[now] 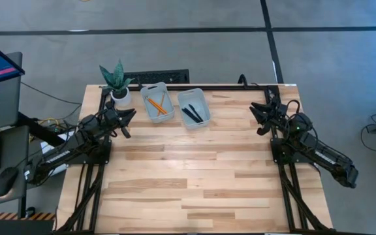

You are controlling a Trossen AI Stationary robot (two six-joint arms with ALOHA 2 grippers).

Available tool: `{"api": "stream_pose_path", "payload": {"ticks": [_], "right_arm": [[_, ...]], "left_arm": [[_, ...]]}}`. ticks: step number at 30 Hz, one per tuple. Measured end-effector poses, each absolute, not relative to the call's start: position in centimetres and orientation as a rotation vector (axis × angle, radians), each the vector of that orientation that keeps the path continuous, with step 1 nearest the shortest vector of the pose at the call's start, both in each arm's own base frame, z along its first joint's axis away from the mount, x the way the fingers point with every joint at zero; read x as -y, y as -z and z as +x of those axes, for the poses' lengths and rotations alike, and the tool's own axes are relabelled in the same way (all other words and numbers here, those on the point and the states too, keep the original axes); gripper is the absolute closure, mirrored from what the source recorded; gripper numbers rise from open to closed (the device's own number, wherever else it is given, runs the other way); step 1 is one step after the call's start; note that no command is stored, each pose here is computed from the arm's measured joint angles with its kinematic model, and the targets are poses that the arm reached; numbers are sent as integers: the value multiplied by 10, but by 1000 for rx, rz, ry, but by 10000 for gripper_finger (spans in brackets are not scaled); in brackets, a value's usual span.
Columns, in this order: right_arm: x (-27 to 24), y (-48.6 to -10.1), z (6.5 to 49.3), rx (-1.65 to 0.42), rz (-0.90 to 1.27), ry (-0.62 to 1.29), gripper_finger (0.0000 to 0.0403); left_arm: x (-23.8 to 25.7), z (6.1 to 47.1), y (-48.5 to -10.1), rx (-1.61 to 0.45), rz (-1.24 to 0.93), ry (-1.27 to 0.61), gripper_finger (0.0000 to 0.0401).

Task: Sort pens & pencils
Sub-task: Return to Home Position

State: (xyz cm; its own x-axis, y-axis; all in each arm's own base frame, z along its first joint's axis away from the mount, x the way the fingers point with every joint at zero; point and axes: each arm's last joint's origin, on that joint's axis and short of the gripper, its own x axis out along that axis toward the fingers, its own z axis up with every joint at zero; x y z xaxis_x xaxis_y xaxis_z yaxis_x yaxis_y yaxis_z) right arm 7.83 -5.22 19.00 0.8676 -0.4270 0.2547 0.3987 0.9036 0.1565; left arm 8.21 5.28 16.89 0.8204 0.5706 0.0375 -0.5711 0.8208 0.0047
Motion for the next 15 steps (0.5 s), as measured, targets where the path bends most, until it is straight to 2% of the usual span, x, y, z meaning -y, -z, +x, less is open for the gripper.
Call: {"api": "stream_pose_path", "payload": {"ticks": [15], "right_arm": [[52,-190,78,289,100,433,265]], "left_arm": [[-53,82,-169,35,16,-608,349]]}}
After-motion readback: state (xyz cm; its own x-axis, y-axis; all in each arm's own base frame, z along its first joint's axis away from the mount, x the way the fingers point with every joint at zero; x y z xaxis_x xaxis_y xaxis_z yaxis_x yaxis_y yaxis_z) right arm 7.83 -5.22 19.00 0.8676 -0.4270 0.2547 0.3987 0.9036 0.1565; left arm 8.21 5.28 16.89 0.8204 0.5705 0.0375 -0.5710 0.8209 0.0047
